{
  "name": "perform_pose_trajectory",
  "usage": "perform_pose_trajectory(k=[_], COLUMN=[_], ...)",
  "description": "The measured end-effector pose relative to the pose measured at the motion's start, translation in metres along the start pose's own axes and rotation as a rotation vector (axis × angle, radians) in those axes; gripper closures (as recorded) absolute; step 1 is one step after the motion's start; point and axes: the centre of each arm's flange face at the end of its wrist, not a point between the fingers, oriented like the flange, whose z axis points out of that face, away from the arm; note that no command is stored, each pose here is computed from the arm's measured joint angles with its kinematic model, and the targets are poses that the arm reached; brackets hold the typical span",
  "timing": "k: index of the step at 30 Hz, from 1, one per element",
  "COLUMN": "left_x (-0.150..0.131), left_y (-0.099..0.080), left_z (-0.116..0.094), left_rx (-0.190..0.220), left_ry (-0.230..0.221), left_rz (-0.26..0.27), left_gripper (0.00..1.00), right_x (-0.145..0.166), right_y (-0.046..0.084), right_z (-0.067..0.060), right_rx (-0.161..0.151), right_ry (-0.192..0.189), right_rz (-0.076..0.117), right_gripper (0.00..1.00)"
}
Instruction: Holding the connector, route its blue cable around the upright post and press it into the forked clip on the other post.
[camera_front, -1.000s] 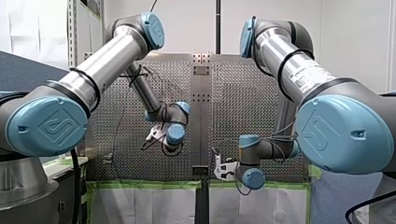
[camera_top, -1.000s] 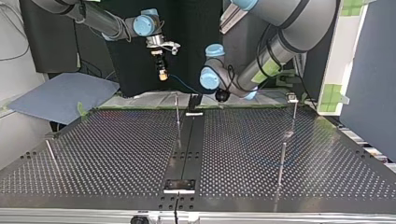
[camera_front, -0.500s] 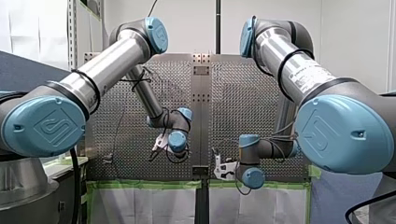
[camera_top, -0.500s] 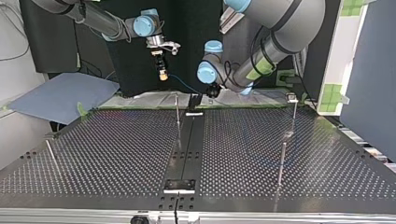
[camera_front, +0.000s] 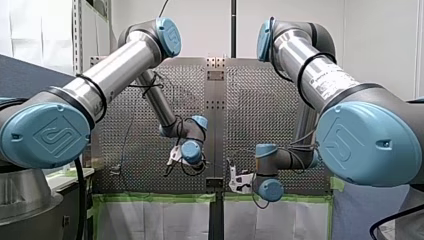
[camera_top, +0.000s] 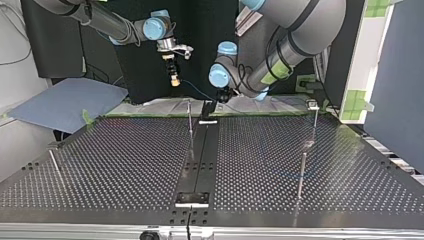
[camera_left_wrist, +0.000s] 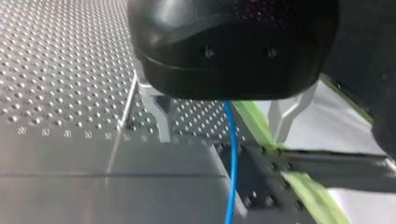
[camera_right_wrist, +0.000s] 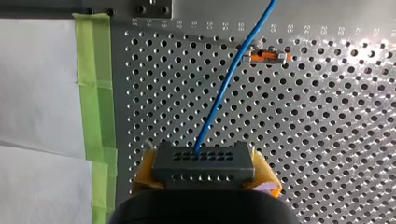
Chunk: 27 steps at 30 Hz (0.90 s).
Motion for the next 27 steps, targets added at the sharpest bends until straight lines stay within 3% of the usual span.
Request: perform_pose_trajectory(k=[14, 22, 27], left_x=[-0.003, -0.003, -0.003], left_y=[-0.021, -0.031, -0.034], left_z=[-0.005, -0.011, -0.014], left_rx=[0.127, 0.142, 0.117], left_ry=[-0.02, -0.026, -0.03], left_rz=[-0.104, -0.099, -0.087], left_gripper=[0.0, 0.0, 0.0], right_x=[-0.001, 0.001, 0.001], right_y=[-0.002, -0.004, -0.007], right_z=[0.001, 0.004, 0.006], right_rx=[0.02, 0.042, 0.066], right_ry=[-0.024, -0.025, -0.027], right_rz=[-0.028, -0.035, -0.041], right_gripper=[1.0, 1.0, 1.0])
